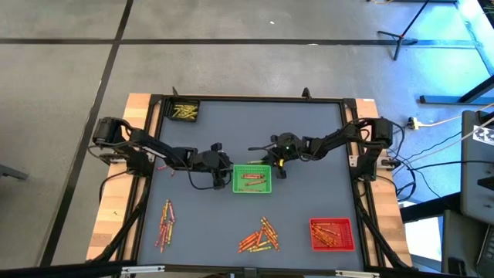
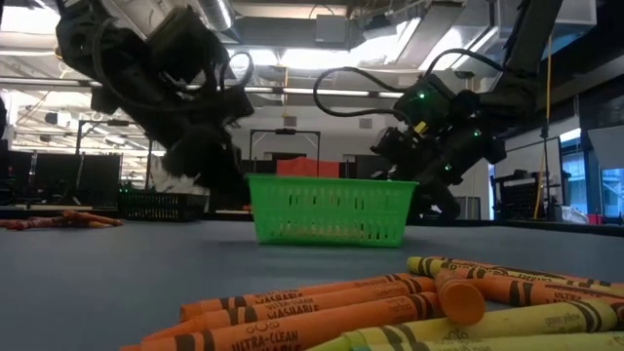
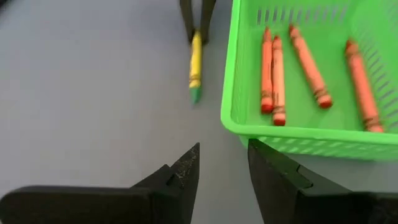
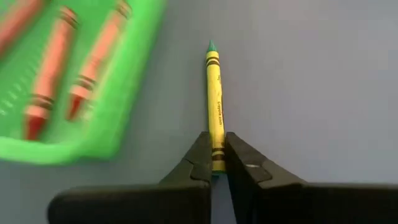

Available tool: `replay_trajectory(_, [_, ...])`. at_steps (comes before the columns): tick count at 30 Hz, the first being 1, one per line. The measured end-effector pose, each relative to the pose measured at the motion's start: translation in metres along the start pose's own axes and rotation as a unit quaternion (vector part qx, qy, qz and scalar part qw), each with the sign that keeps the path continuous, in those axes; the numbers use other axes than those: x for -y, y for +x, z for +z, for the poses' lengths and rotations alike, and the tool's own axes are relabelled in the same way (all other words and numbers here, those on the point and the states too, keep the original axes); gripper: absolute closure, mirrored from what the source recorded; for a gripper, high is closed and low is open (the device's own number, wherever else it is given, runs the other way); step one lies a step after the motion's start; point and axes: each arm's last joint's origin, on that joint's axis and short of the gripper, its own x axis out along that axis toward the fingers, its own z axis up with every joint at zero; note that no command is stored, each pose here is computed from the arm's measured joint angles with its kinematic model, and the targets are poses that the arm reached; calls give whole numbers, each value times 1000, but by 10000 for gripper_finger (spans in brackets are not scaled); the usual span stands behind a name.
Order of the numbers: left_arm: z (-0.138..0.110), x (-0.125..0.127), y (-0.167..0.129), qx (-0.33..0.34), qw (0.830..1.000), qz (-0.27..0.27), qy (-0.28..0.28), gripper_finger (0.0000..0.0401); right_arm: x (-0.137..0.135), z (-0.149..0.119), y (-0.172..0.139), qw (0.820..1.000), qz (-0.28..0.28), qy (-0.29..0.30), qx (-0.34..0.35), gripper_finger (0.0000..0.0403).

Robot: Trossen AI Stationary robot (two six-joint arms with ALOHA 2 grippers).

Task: Sort crayons
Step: Put the green crayon into the black bin

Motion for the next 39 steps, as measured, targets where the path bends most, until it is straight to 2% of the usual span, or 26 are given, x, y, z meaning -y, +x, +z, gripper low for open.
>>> replay_trajectory(4, [13, -3, -15, 28, 999, 0, 24, 281, 6, 8, -12, 998, -57, -9, -4, 385])
replay_trajectory(8, [26, -13, -33, 58, 996, 12, 73, 281, 13, 25, -27, 992, -122, -30, 20, 394])
replay_trajectory(12, [34, -31, -45, 73, 992, 40, 99, 281, 20, 36, -36, 989, -137, -28, 40, 385])
replay_trajectory(14, [33, -40, -47, 59, 991, 52, 106, 281, 25, 42, -38, 988, -140, -25, 54, 384])
replay_trajectory(18, [32, -60, -46, 58, 992, 72, 84, 281, 32, 52, -38, 988, -129, -18, 87, 390])
replay_trajectory(23, [30, -77, -36, 71, 995, 56, 43, 281, 34, 62, -39, 982, -122, -31, 144, 386])
replay_trajectory(27, [28, -88, -31, 80, 995, 51, -10, 261, 33, 67, -40, 978, -104, -41, 176, 388])
replay_trajectory(33, [40, -85, -27, 162, 985, -32, -55, 227, 20, 81, -42, 966, -77, -65, 238, 387])
replay_trajectory(39, [55, -63, -24, 252, 965, -64, -32, 227, 6, 90, -41, 960, -77, -66, 260, 387])
